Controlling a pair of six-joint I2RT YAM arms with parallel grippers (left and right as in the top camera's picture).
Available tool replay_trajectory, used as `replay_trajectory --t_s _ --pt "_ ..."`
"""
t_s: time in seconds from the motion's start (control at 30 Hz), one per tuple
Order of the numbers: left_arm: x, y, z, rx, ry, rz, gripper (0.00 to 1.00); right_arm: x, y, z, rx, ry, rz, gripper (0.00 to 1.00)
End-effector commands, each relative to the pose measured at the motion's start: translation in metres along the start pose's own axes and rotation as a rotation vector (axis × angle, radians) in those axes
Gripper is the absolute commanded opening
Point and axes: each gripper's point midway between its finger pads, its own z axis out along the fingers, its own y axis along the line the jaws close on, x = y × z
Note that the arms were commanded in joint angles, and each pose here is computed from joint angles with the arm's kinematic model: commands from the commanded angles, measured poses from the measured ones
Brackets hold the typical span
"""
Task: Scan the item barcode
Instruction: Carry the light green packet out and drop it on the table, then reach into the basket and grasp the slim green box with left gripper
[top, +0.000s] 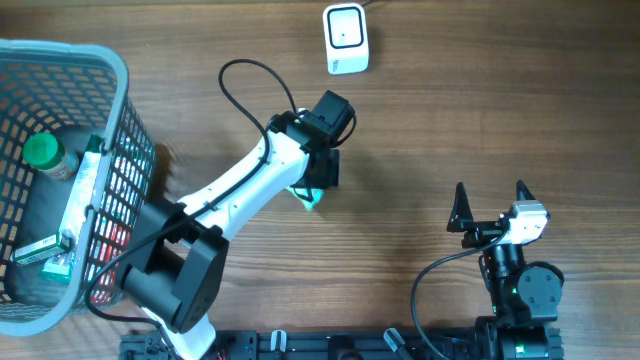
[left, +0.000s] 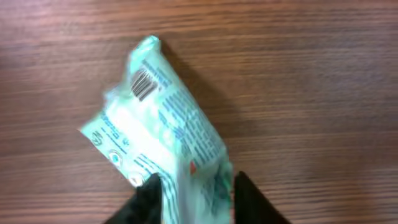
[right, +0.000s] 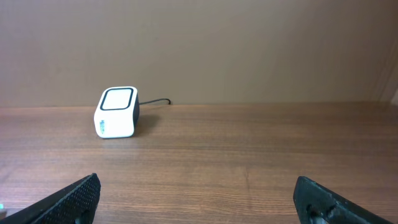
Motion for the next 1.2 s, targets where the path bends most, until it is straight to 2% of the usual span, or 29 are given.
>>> replay_trajectory --t_s 0.0,0.03,0.13,0.23,0.37,0.5,0.63,0.77,0.9,1.03,1.17 --pt "0.005 -0.018 -0.005 0.038 -0.010 0.031 0.57 -0.001 0.000 0.000 0.003 -0.003 0.009 1.00" --pt "0.008 -0.023 -0.006 0.042 -0.011 0.046 1.00 0.000 0.000 0.000 0.003 -0.002 0.009 1.00" --pt "0.007 -0.034 -0.023 0.059 -0.031 0.109 1.00 -0.001 0.000 0.000 0.003 -0.003 0.009 1.00" --pt "-0.020 -0.021 -0.079 0.019 -0.130 0.100 1.00 -0.001 0.000 0.000 0.003 -0.003 0.009 1.00" --pt "-0.064 0.027 -0.176 -0.044 -0.355 -0.020 1.00 -0.001 0.000 0.000 0.003 -0.003 0.009 1.00" --pt "-0.088 0.098 -0.277 -0.042 -0.620 -0.226 1.00 -0.001 0.000 0.000 0.003 -0.003 0.009 1.00" --pt "-0.068 0.196 -0.333 -0.076 -0.770 -0.580 1.00 -0.001 0.000 0.000 0.003 -0.003 0.009 1.00" --pt "-0.025 0.287 -0.344 -0.180 -0.786 -0.989 1.00 -0.001 0.000 0.000 0.003 -0.003 0.009 1.00" --pt "0.022 0.359 -0.322 -0.294 -0.692 -1.358 1.00 -0.001 0.000 0.000 0.003 -0.003 0.009 1.00" --pt "0.057 0.405 -0.277 -0.369 -0.541 -1.574 1.00 -0.001 0.000 0.000 0.003 -0.003 0.009 1.00" --pt "0.088 0.436 -0.228 -0.434 -0.414 -1.683 1.00 -0.001 0.000 0.000 0.003 -0.003 0.009 1.00"
